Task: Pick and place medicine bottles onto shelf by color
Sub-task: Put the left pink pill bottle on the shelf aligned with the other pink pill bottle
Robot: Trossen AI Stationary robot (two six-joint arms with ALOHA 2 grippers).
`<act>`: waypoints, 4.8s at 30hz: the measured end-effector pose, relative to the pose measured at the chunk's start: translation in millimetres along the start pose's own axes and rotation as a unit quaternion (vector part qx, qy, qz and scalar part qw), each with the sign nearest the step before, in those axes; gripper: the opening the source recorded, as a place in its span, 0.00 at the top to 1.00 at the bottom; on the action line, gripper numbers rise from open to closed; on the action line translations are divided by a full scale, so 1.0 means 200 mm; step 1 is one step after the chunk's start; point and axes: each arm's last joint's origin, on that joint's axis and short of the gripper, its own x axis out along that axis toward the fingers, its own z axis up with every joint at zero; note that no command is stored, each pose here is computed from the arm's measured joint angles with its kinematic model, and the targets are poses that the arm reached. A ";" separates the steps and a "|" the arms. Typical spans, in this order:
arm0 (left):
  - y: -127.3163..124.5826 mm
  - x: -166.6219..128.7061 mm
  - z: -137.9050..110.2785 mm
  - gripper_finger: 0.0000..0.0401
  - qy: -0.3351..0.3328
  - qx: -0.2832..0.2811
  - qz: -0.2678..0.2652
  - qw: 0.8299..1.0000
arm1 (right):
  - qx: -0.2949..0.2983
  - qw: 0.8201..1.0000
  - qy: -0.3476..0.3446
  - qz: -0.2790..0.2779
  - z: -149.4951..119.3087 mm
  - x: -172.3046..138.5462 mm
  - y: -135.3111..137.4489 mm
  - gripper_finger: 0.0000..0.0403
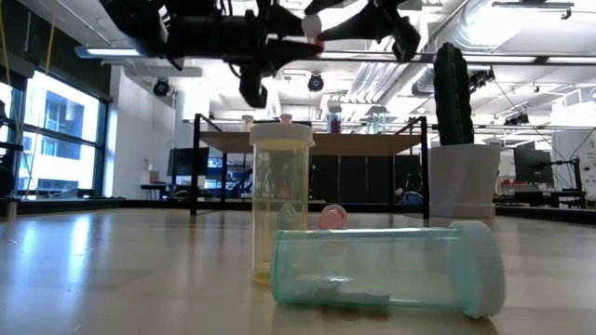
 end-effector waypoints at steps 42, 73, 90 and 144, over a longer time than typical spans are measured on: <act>-0.07 0.03 -0.01 0.76 0.009 0.116 -0.011 0.993 | 0.008 0.999 0.020 -0.024 0.00 0.00 -0.02 0.75; -0.08 -0.04 0.18 0.58 0.043 0.482 -0.035 0.874 | 0.302 0.953 0.004 -0.030 0.01 0.00 -0.02 0.75; -0.08 -0.06 0.21 0.56 0.049 0.659 -0.052 0.749 | 0.569 0.810 -0.075 -0.117 0.12 -0.06 -0.12 0.75; -0.10 -0.03 0.13 0.64 0.019 0.722 -0.074 0.688 | 0.718 0.682 -0.058 -0.130 -0.15 0.02 -0.15 0.75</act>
